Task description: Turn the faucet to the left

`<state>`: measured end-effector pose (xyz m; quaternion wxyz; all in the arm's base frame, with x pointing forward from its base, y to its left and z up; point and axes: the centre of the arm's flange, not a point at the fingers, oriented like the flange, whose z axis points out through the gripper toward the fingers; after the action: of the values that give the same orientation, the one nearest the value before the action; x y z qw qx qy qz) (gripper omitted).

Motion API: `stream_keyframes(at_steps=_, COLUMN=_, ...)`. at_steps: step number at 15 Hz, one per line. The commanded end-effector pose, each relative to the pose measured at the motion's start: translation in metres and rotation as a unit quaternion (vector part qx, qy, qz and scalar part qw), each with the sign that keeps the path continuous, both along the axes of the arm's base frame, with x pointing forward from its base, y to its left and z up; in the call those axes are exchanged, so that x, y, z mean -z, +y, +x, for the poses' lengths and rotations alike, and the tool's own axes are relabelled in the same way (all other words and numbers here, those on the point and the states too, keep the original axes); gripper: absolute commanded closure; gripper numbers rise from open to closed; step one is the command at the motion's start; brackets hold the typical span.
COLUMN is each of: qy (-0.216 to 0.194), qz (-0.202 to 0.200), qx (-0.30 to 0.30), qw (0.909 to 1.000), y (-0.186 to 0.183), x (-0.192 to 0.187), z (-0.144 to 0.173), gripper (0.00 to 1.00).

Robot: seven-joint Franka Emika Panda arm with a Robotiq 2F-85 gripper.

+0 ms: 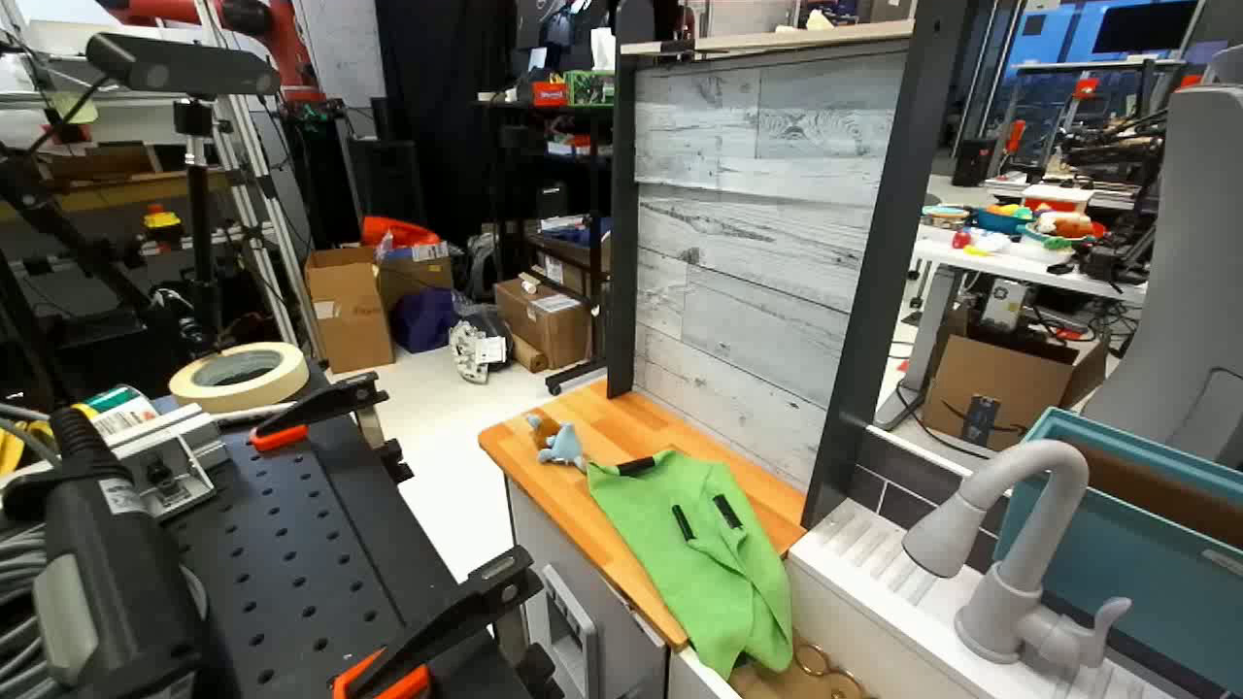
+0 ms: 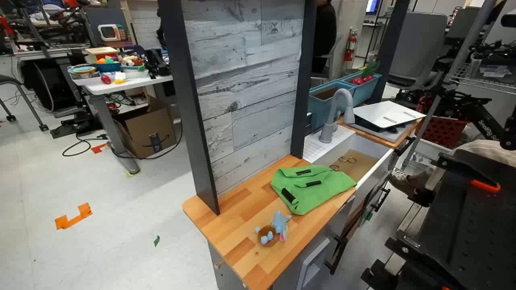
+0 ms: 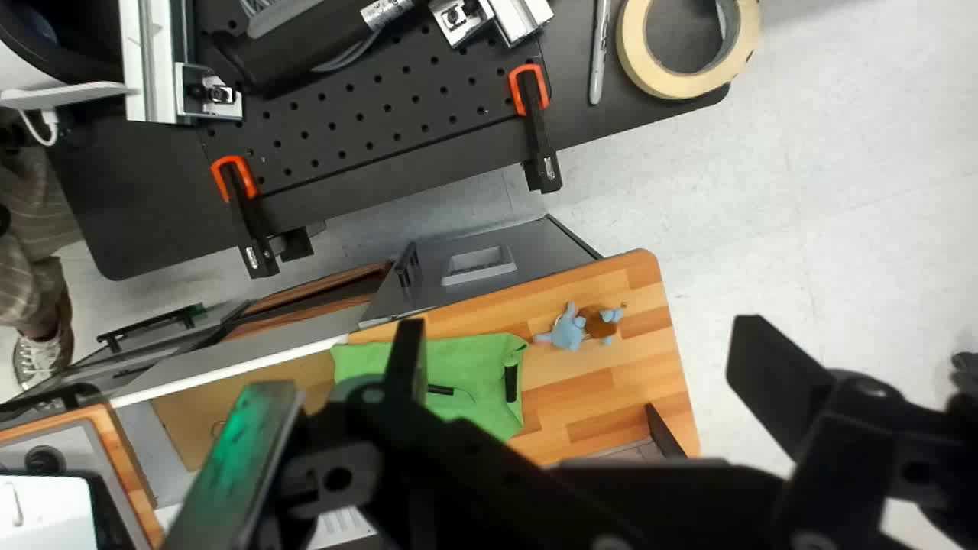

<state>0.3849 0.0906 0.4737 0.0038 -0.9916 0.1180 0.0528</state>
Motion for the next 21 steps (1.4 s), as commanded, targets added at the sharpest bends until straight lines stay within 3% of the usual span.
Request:
stream_keyframes(at_steps=1, qy=-0.001, qz=0.000, qx=0.000, qw=1.0000, y=0.0001, x=-0.0005, z=0.0002, gripper=0.00)
stream_keyframes(at_steps=21, qy=-0.008, qz=0.000, qx=0.003, qw=1.0000, y=0.0001, x=0.0002, z=0.0038, gripper=0.00)
